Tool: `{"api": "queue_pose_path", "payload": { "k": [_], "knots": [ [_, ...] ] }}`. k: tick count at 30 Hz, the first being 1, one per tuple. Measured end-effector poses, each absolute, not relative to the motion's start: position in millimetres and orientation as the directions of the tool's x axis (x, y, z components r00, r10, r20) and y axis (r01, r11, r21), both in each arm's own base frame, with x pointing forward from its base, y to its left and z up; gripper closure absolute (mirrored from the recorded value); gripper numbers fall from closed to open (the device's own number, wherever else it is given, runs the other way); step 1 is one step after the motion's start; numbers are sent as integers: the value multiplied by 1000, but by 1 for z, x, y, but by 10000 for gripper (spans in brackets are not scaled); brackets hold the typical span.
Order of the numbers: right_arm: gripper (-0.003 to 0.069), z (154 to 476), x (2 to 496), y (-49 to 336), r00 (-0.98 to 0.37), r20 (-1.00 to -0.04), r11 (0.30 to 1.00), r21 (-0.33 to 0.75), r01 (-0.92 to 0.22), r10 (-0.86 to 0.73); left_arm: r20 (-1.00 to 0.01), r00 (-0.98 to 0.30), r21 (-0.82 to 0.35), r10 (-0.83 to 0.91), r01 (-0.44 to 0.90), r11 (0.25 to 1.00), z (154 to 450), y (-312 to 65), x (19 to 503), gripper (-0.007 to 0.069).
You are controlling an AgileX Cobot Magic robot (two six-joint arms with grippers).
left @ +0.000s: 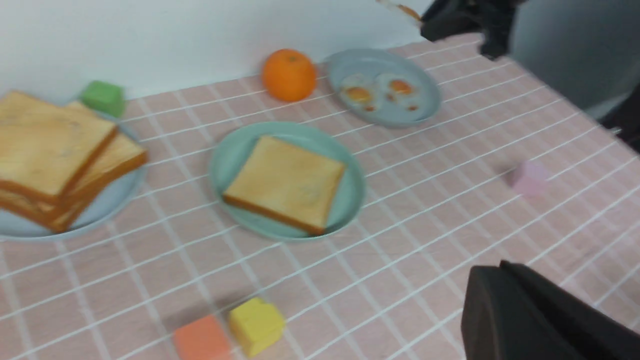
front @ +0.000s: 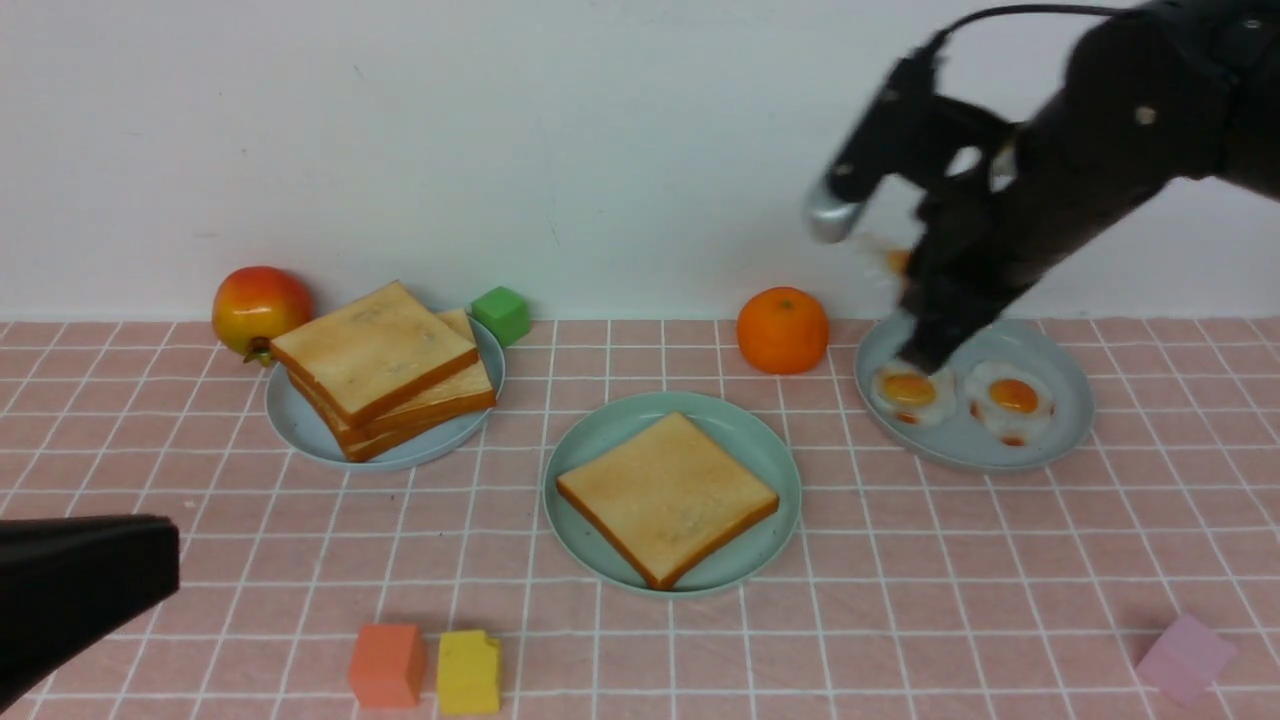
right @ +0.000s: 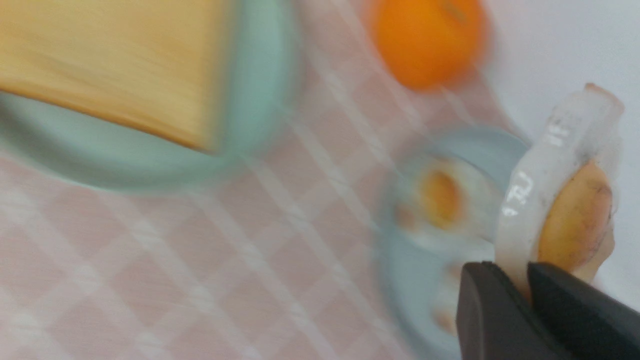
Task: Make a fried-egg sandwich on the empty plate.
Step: Use the right arm to place the fried egg on the slice of bread in the middle
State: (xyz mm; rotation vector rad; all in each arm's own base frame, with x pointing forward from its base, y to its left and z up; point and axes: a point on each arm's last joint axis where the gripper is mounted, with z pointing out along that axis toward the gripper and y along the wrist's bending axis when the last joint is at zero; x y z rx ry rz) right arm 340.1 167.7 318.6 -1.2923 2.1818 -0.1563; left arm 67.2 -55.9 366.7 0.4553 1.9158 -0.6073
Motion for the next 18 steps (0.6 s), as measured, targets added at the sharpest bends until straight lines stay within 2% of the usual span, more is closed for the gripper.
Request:
{"api": "queue_pose_path", "payload": {
  "k": [4,5,9,14,18],
  "knots": [
    [555,300,308,211,-322,-413,467,-323,-823,-852,-913,-404,-193,59,553,810,365,-55,68,638],
    [555,288,292,229,-287,-398,425,-319,-847,-872,-909,-411,-190,65,549,814,364,-54,67,638],
    [555,257,267,258,-202,-388,350,-359,-865,-899,-906,-417,-187,71,546,817,363,-54,67,638],
    [555,230,277,275,-147,-404,329,-428,-842,-903,-905,-418,-188,71,545,817,363,-54,67,638],
    [555,204,293,282,-142,-354,308,-471,-827,-924,-905,-420,-191,70,546,816,363,-54,67,638]
  ]
}}
